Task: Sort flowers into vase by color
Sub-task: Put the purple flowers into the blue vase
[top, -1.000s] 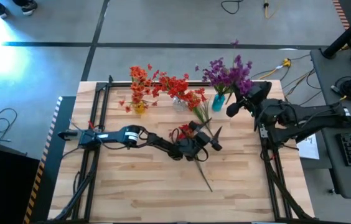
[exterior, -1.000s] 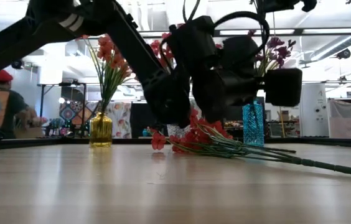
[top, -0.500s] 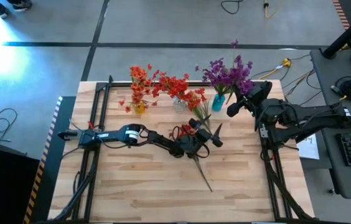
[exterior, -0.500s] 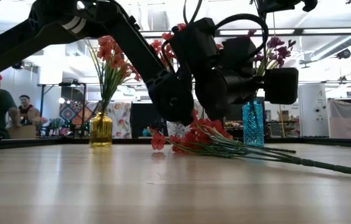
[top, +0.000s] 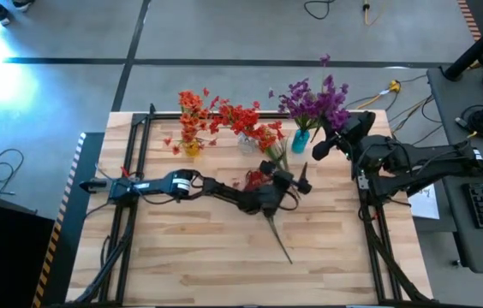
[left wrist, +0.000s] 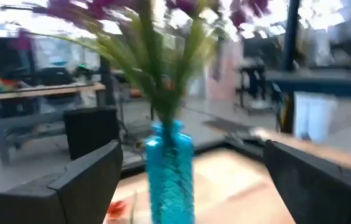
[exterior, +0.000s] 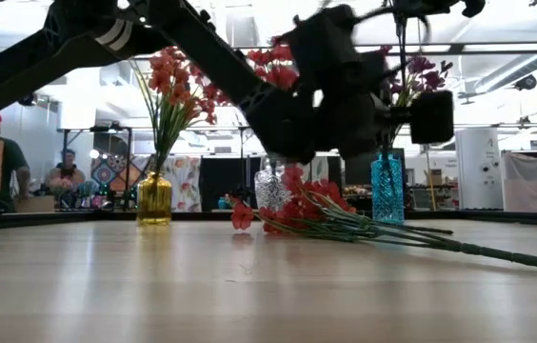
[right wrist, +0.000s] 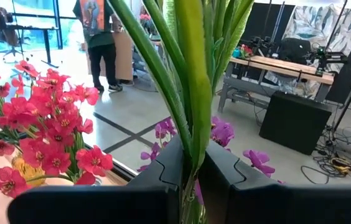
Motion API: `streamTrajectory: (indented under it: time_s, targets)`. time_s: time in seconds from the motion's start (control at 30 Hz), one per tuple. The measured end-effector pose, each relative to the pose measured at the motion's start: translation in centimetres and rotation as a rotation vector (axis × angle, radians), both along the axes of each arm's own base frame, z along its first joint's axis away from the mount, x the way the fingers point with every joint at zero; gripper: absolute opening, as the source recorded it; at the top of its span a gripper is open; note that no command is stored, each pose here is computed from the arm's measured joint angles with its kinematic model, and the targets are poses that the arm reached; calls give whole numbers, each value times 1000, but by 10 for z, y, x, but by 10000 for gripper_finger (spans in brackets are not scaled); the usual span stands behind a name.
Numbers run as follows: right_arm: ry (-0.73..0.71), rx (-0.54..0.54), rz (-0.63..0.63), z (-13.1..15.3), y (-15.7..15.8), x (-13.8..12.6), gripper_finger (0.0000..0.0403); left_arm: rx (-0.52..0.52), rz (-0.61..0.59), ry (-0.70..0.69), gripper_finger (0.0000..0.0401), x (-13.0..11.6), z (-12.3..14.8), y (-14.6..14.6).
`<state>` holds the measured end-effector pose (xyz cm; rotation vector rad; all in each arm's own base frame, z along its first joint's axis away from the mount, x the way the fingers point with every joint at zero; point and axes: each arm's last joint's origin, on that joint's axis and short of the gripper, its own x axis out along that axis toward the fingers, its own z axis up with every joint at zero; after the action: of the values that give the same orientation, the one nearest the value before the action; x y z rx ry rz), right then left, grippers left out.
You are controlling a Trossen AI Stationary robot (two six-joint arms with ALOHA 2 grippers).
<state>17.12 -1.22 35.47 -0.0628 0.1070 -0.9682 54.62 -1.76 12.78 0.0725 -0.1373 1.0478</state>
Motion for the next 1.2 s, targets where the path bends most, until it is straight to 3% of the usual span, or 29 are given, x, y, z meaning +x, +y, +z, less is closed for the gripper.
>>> streamTrajectory:
  time_s: [0.1, 0.2, 0.47, 0.87, 1.2]
  targets:
    - [1, 0, 1, 0, 0, 0, 28, 1, -111, 118, 375, 13, -4, 12]
    - [1, -1, 1, 0, 0, 0, 28, -44, -200, 105, 375, 19, -4, 26]
    - [12, -5, 1, -1, 0, 1, 28, -90, -163, 35, 375, 18, -3, 65]
    - [23, -12, 2, -1, 0, 1, 28, -105, -133, 16, 375, 16, -4, 85]
    - [25, -12, 2, -1, 0, 1, 28, -91, -152, -8, 376, 15, -30, 95]
